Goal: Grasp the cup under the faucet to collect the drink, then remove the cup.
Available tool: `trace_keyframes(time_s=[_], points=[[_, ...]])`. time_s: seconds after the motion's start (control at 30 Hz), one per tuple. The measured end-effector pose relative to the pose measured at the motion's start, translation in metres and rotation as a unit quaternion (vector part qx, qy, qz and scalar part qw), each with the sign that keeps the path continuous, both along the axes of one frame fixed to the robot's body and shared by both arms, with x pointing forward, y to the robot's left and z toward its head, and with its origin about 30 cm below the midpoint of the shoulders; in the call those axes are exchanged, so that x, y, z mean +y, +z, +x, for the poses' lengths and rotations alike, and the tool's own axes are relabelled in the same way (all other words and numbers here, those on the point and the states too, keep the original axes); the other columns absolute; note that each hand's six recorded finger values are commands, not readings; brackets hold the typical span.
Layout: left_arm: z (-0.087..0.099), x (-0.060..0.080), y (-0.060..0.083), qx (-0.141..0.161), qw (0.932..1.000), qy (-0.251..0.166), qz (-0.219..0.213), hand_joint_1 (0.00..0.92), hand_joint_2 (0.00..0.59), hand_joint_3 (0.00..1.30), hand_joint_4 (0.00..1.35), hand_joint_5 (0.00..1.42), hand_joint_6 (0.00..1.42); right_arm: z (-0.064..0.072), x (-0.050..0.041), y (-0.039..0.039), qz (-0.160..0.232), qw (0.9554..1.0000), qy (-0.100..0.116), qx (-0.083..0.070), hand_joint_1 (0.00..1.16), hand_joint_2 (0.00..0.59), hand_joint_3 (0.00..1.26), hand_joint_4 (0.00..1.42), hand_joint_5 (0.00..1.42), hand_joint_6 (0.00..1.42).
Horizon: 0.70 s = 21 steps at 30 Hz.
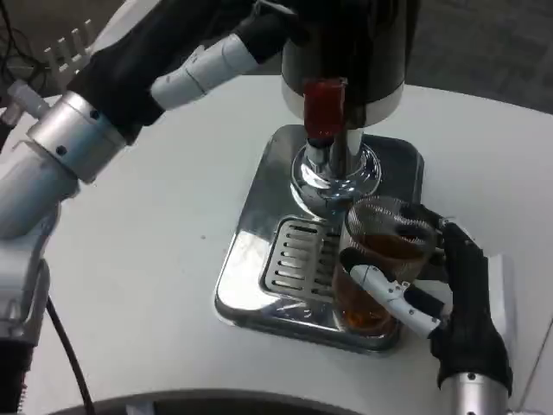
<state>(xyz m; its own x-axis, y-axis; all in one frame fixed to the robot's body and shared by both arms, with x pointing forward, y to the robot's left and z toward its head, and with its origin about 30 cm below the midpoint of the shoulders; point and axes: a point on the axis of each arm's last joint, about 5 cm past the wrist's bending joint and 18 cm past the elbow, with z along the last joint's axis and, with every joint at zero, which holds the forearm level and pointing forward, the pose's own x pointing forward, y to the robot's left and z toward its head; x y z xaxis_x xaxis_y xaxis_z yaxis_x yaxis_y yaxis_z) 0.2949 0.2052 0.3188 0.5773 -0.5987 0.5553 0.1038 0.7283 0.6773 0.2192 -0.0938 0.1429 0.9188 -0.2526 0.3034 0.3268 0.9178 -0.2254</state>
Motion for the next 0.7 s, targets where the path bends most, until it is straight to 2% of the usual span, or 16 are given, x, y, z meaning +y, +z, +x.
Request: trace_keyframes(time_s=[0.13, 0.2, 0.23, 0.37, 0.47, 0.7], points=[[-0.008, 0.008, -0.006, 0.004, 0.9997, 0.019, -0.017, 0.000, 0.011, 0.39, 0.40, 0.46, 0.37, -0.005, -0.0030, 0.0000, -0.004, 1.0000, 0.004, 0.002, 0.79, 0.185, 0.82, 0.85, 0.83, 0.52], [-0.013, 0.015, -0.011, 0.010, 0.9991, 0.035, -0.023, 0.000, 0.011, 0.39, 0.40, 0.46, 0.37, -0.007, -0.0035, 0.0021, -0.004, 1.0000, 0.008, -0.002, 0.79, 0.185, 0.82, 0.86, 0.84, 0.52], [-0.018, 0.025, -0.018, 0.023, 0.9977, 0.058, -0.028, 0.000, 0.011, 0.39, 0.40, 0.46, 0.38, -0.008, -0.0043, 0.0044, -0.005, 0.9999, 0.010, -0.008, 0.79, 0.185, 0.83, 0.86, 0.85, 0.52], [-0.029, 0.039, -0.028, 0.036, 0.9946, 0.090, -0.035, 0.000, 0.011, 0.40, 0.40, 0.46, 0.39, -0.011, -0.0037, 0.0071, -0.009, 0.9996, 0.023, -0.012, 0.80, 0.188, 0.83, 0.87, 0.86, 0.52], [-0.040, 0.052, -0.042, 0.058, 0.9897, 0.123, -0.042, 0.000, 0.011, 0.40, 0.40, 0.46, 0.39, -0.015, -0.0042, 0.0063, -0.017, 0.9994, 0.030, -0.009, 0.80, 0.183, 0.84, 0.87, 0.87, 0.52], [-0.059, 0.070, -0.070, 0.104, 0.9776, 0.178, -0.043, 0.000, 0.011, 0.40, 0.40, 0.46, 0.39, -0.019, -0.0094, 0.0097, -0.032, 0.9987, 0.037, -0.014, 0.81, 0.180, 0.84, 0.88, 0.88, 0.52]])
